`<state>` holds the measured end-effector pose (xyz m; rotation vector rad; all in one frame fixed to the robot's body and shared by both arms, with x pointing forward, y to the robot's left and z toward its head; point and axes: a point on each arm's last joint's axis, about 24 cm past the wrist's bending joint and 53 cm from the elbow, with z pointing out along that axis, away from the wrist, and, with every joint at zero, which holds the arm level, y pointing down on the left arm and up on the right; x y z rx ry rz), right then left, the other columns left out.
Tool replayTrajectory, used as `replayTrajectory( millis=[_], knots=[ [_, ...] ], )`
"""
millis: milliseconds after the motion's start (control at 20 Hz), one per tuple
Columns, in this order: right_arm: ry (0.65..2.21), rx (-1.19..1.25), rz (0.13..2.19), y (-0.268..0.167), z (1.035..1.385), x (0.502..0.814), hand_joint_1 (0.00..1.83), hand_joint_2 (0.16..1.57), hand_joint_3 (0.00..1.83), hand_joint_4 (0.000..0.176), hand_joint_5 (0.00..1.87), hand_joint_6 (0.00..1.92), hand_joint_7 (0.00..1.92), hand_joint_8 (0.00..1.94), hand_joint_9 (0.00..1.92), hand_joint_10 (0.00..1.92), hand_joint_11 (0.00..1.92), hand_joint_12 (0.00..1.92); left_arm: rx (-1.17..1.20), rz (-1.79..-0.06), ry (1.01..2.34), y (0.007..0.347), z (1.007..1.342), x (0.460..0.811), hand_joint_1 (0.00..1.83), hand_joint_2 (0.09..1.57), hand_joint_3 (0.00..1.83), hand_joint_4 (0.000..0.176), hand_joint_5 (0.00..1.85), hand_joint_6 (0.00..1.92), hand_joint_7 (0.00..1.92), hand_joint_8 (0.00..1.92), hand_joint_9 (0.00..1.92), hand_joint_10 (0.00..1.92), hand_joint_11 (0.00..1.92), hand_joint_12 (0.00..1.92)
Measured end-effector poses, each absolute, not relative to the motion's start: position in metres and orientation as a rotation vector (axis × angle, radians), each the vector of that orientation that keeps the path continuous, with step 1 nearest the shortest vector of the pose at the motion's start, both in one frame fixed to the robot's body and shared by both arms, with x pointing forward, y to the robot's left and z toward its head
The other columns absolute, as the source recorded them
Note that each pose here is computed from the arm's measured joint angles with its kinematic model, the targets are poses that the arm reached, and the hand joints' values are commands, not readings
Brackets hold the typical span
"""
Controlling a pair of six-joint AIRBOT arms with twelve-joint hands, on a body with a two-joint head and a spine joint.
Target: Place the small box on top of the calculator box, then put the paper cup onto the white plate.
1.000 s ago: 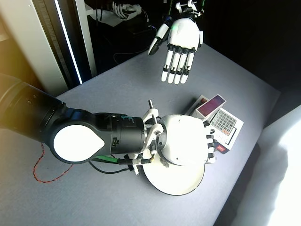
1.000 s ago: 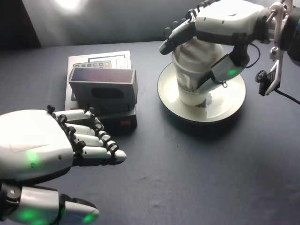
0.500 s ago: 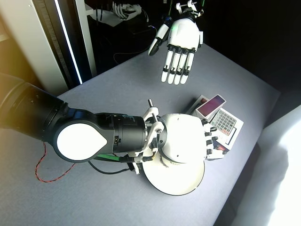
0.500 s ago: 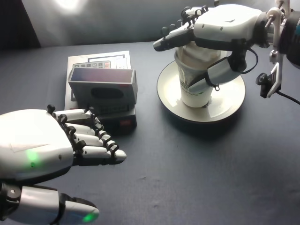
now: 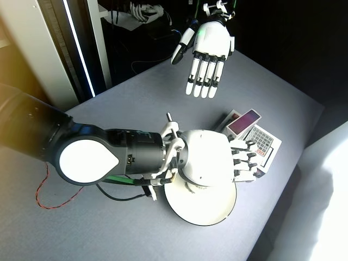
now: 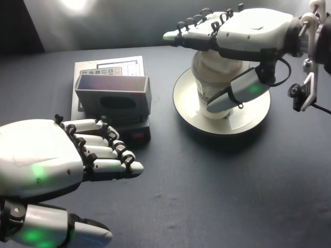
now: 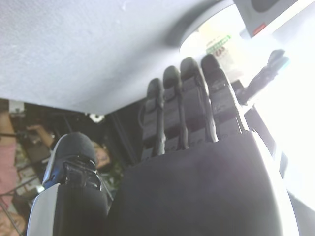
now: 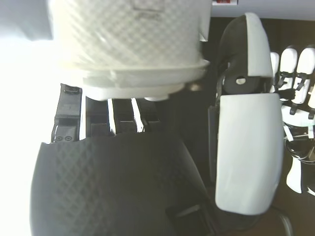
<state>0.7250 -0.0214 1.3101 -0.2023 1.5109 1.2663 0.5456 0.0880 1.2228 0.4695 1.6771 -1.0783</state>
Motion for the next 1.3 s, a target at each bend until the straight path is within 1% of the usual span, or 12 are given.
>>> replayTrajectory(
  millis=[50, 100, 150, 250, 400, 650, 800, 1000, 1050, 1200, 1250, 1300],
  knots=[
    [1.505, -0.208, 1.266, -0.022, 1.313, 0.723, 0.7, 0.9, 0.0, 0.0, 0.0, 0.0, 0.0, 0.0, 0.0, 0.0, 0.0, 0.14, 0.469, -1.078, 1.677, 0.088, 1.223, 0.546, 0.0, 1.23, 0.0, 0.0, 0.31, 0.01, 0.33, 0.01, 0.29, 0.01, 0.0, 0.54],
    [1.495, -0.21, 1.27, -0.024, 1.318, 0.72, 0.68, 0.88, 0.0, 0.0, 0.0, 0.0, 0.0, 0.0, 0.0, 0.0, 0.0, 0.15, 0.469, -1.077, 1.678, 0.088, 1.222, 0.546, 0.0, 1.22, 0.0, 0.0, 0.29, 0.0, 0.31, 0.0, 0.28, 0.0, 0.0, 0.54],
    [1.482, -0.21, 1.273, -0.026, 1.325, 0.718, 0.65, 0.85, 0.0, 0.0, 0.0, 0.0, 0.0, 0.0, 0.03, 0.01, 0.0, 0.27, 0.469, -1.076, 1.677, 0.088, 1.223, 0.546, 0.0, 1.23, 0.0, 0.0, 0.31, 0.0, 0.33, 0.01, 0.3, 0.01, 0.0, 0.58],
    [1.447, -0.207, 1.285, -0.037, 1.34, 0.712, 0.59, 0.84, 0.0, 0.0, 0.0, 0.0, 0.0, 0.0, 0.01, 0.0, 0.0, 0.17, 0.469, -1.077, 1.675, 0.088, 1.224, 0.546, 0.0, 1.23, 0.0, 0.0, 0.28, 0.0, 0.31, 0.0, 0.27, 0.0, 0.0, 0.55],
    [1.439, -0.208, 1.276, -0.051, 1.346, 0.7, 0.58, 0.79, 0.0, 0.0, 0.0, 0.0, 0.0, 0.0, 0.0, 0.0, 0.0, 0.01, 0.468, -1.076, 1.675, 0.088, 1.224, 0.546, 0.0, 1.24, 0.0, 0.0, 0.26, 0.0, 0.3, 0.01, 0.27, 0.0, 0.0, 0.54],
    [1.436, -0.216, 1.318, -0.071, 1.358, 0.664, 0.44, 0.73, 0.0, 0.0, 0.0, 0.0, 0.0, 0.0, 0.0, 0.0, 0.0, 0.0, 0.461, -1.064, 1.672, 0.092, 1.224, 0.553, 0.0, 1.25, 0.0, 0.0, 0.28, 0.0, 0.32, 0.0, 0.29, 0.0, 0.0, 0.59],
    [1.471, -0.195, 1.341, -0.081, 1.353, 0.651, 0.45, 0.73, 0.0, 0.0, 0.0, 0.0, 0.0, 0.0, 0.0, 0.0, 0.0, 0.0, 0.43, -1.06, 1.656, 0.099, 1.231, 0.561, 0.0, 1.25, 0.0, 0.0, 0.25, 0.0, 0.31, 0.0, 0.27, 0.0, 0.0, 0.54],
    [1.528, -0.13, 1.321, -0.104, 1.335, 0.655, 0.42, 0.74, 0.0, 0.0, 0.0, 0.0, 0.0, 0.0, 0.0, 0.0, 0.0, 0.0, 0.427, -1.079, 1.659, 0.099, 1.233, 0.562, 0.0, 1.28, 0.0, 0.0, 0.28, 0.0, 0.34, 0.01, 0.32, 0.01, 0.0, 0.62],
    [1.535, -0.145, 1.302, -0.103, 1.332, 0.655, 0.43, 0.74, 0.0, 0.0, 0.0, 0.0, 0.0, 0.0, 0.0, 0.0, 0.02, 0.01, 0.433, -1.078, 1.658, 0.098, 1.233, 0.561, 0.0, 1.28, 0.0, 0.0, 0.26, 0.0, 0.32, 0.0, 0.3, 0.0, 0.0, 0.59],
    [1.535, -0.159, 1.326, -0.098, 1.332, 0.65, 0.55, 0.78, 0.0, 0.0, 0.0, 0.0, 0.0, 0.0, 0.01, 0.01, 0.06, 0.03, 0.442, -1.084, 1.648, 0.095, 1.235, 0.56, 0.0, 1.28, 0.0, 0.0, 0.27, 0.01, 0.35, 0.01, 0.32, 0.01, 0.0, 0.63],
    [1.537, -0.165, 1.332, -0.094, 1.332, 0.647, 0.56, 0.79, 0.0, 0.0, 0.0, 0.0, 0.02, 0.0, 0.05, 0.02, 0.01, 0.28, 0.443, -1.084, 1.65, 0.095, 1.235, 0.56, 0.0, 1.29, 0.0, 0.0, 0.3, 0.01, 0.37, 0.01, 0.34, 0.01, 0.0, 0.68],
    [1.546, -0.173, 1.335, -0.091, 1.328, 0.644, 0.53, 0.84, 0.01, 0.0, 0.0, 0.0, 0.03, 0.01, 0.05, 0.02, 0.0, 0.34, 0.441, -1.079, 1.66, 0.094, 1.233, 0.56, 0.01, 1.29, 0.0, 0.0, 0.32, 0.01, 0.41, 0.02, 0.38, 0.02, 0.0, 0.76]
  ],
)
